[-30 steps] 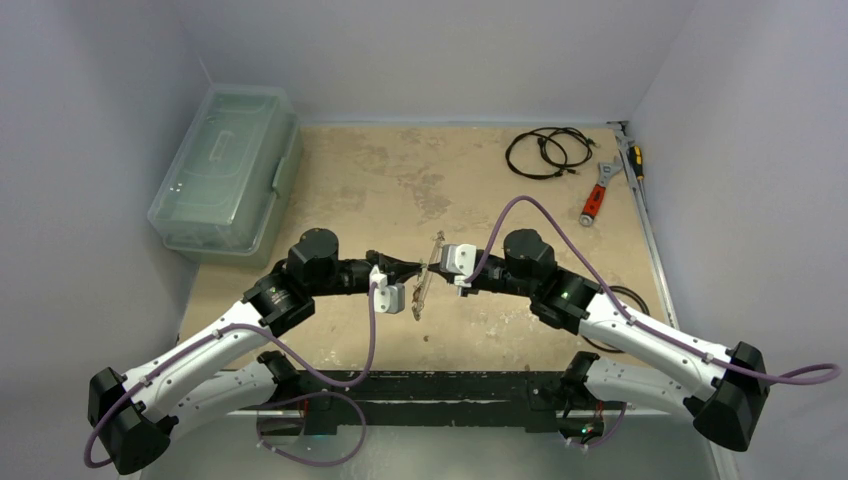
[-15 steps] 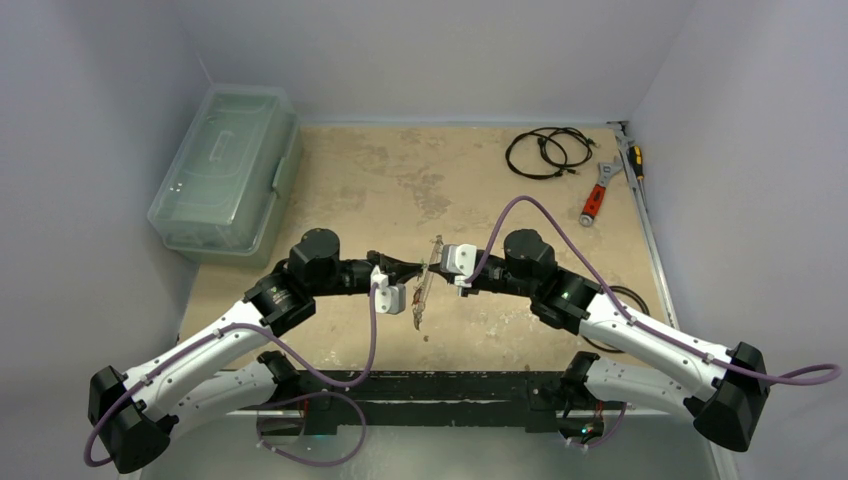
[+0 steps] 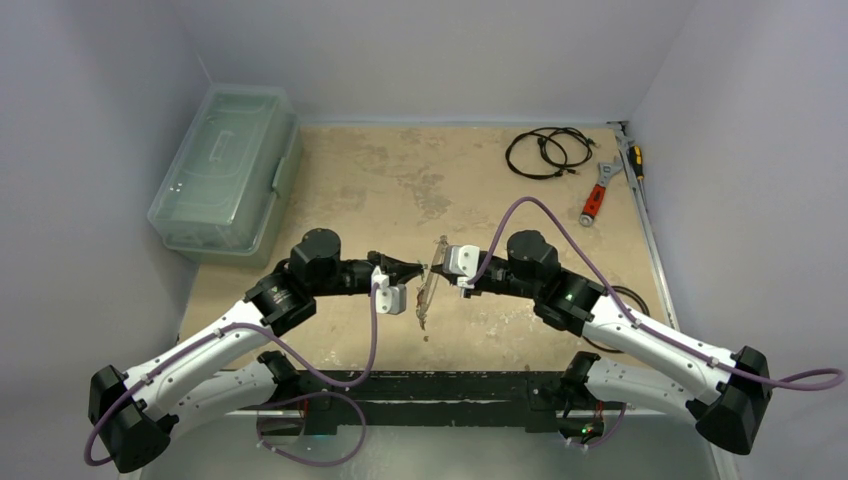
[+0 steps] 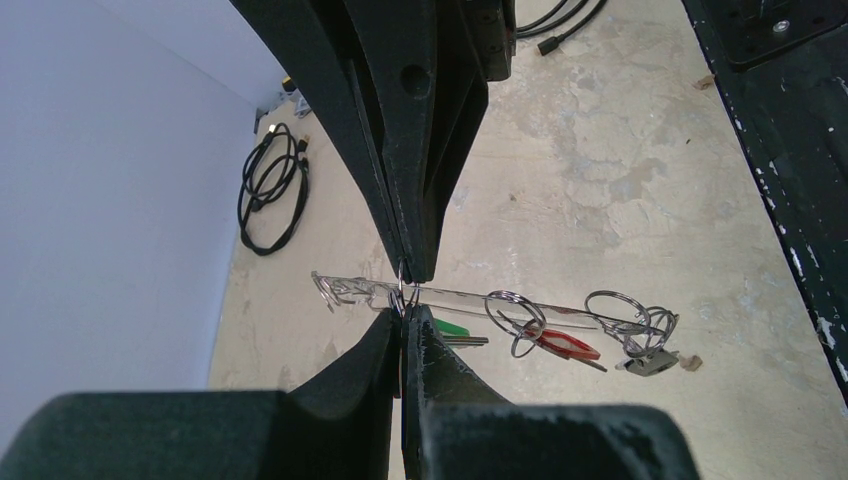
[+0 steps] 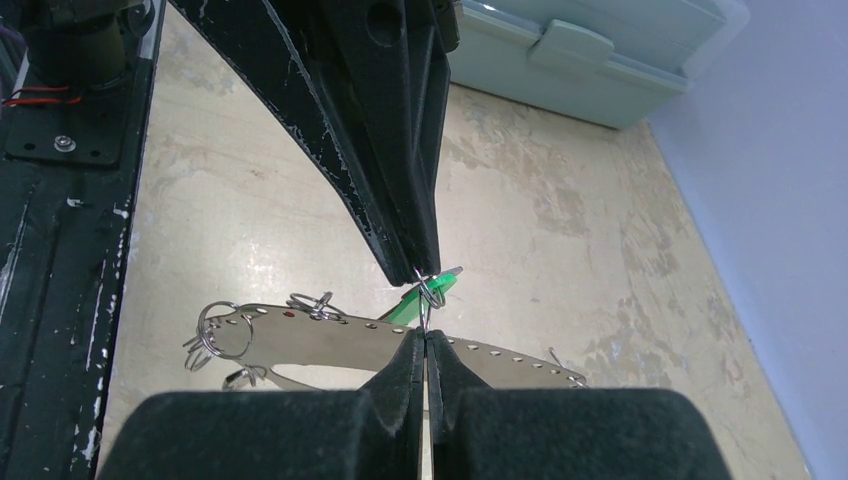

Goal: Put the keys on the keyring

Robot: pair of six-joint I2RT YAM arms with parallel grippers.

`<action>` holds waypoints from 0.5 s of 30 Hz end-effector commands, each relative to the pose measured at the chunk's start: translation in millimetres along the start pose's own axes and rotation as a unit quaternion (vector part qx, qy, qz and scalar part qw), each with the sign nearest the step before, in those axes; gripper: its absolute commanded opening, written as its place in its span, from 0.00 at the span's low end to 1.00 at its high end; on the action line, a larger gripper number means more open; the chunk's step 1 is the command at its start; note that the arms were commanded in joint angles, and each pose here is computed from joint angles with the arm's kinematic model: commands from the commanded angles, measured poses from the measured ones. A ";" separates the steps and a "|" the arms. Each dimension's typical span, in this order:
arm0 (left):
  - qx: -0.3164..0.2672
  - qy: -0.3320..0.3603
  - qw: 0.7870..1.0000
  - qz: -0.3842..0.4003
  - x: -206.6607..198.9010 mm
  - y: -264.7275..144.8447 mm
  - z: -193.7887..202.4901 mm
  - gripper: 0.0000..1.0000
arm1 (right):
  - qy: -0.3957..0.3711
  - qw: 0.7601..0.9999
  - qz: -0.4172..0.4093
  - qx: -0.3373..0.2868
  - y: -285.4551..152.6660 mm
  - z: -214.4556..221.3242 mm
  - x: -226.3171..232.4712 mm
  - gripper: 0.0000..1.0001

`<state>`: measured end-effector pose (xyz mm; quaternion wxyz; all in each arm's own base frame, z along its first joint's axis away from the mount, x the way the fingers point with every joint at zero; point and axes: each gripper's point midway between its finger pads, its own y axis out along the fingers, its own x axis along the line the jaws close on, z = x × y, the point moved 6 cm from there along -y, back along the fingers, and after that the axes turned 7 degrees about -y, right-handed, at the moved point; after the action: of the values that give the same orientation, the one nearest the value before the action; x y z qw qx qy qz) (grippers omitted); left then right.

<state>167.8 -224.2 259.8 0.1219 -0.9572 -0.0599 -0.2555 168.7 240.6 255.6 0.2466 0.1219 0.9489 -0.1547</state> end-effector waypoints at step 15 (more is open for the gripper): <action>-0.013 0.002 0.999 0.035 -7.9 5.0 -2.8 0.00 | -0.016 0.998 0.041 -0.043 -3.8 -27.2 -19.8 0.00</action>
<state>167.3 -226.0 257.3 0.1243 -0.9579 -0.0546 -0.2529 168.2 240.2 254.5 0.2434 0.1209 0.9495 -0.1568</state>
